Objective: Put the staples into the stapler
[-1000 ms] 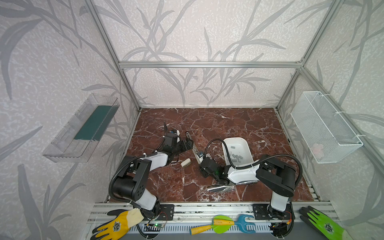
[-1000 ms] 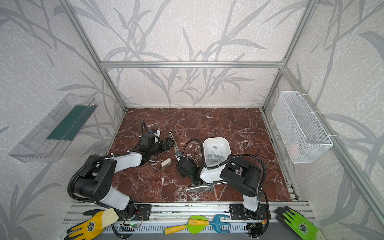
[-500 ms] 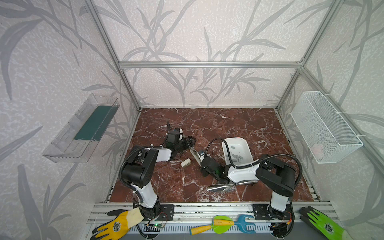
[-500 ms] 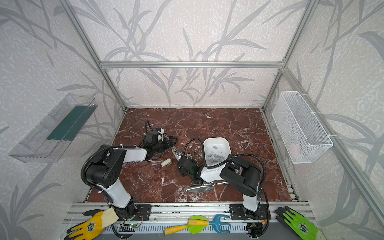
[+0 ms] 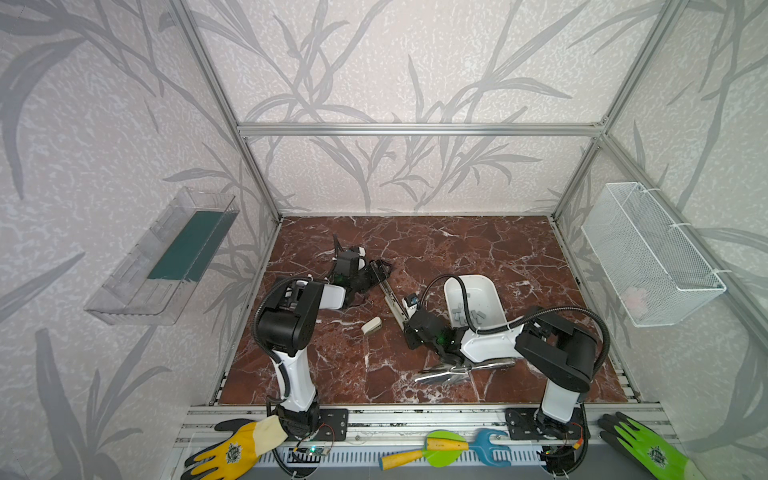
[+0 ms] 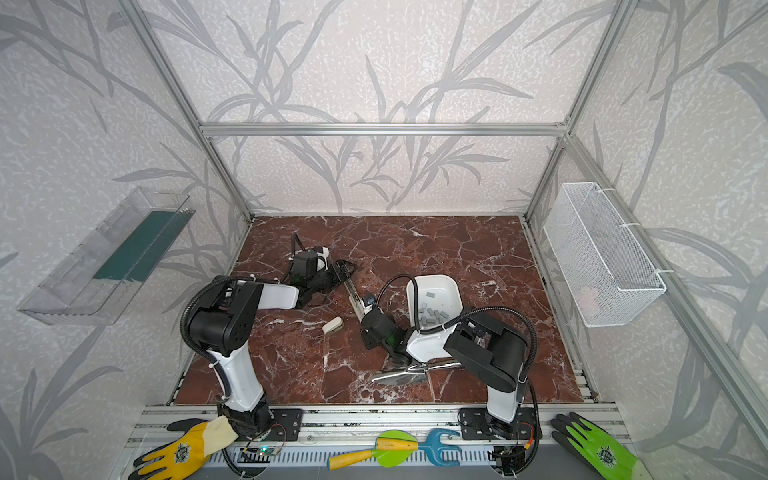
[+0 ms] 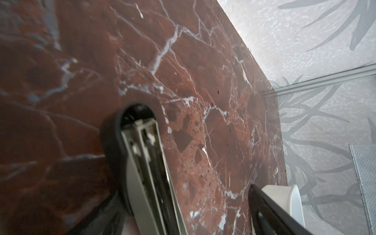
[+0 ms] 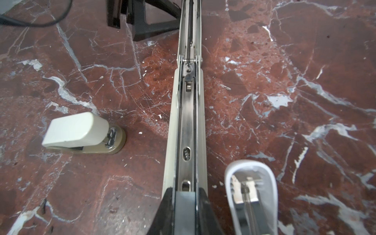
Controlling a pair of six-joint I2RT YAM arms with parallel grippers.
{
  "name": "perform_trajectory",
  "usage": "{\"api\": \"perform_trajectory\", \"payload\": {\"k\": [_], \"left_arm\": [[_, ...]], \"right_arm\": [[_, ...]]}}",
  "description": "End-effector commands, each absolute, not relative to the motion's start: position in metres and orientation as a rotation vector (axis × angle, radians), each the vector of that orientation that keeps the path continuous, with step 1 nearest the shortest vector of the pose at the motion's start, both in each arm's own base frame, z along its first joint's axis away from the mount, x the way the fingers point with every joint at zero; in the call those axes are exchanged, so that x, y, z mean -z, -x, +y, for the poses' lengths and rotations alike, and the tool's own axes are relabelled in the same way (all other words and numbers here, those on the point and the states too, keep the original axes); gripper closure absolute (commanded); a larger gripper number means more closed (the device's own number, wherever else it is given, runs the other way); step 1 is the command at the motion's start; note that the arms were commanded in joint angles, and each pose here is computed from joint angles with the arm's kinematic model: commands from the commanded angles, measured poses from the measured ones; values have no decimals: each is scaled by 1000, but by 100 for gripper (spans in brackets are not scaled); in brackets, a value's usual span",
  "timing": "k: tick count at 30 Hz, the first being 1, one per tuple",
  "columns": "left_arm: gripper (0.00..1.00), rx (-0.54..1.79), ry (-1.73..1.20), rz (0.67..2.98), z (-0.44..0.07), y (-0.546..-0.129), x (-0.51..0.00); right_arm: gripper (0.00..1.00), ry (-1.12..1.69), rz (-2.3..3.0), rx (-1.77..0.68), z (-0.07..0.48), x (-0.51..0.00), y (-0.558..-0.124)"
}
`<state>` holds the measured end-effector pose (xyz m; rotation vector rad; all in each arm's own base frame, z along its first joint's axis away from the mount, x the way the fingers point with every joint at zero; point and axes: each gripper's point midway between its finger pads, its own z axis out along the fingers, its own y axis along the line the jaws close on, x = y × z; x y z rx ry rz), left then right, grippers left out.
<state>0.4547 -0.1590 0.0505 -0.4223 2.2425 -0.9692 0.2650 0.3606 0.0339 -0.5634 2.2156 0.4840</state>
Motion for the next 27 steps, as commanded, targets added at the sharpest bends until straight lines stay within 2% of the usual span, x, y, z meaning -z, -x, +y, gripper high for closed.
{"api": "perform_trajectory", "payload": {"k": [1, 5, 9, 15, 23, 27], "left_arm": [[11, 969, 487, 2276, -147, -459, -33], [16, 974, 387, 2255, -154, -473, -51], [29, 1031, 290, 2213, -167, -479, -73], [42, 1010, 76, 2145, -190, -458, -105], [43, 912, -150, 2063, -218, -416, -119], [43, 838, -184, 2071, -225, -400, -108]], "right_arm": [[95, 634, 2224, -541, 369, -39, -252], [95, 666, 2216, -551, 372, -35, -250], [95, 673, 2210, -548, 374, -34, -251], [95, 676, 2199, -539, 375, -33, -253], [95, 654, 2161, -510, 368, -32, -257], [91, 634, 2132, -519, 364, -35, -257]]}}
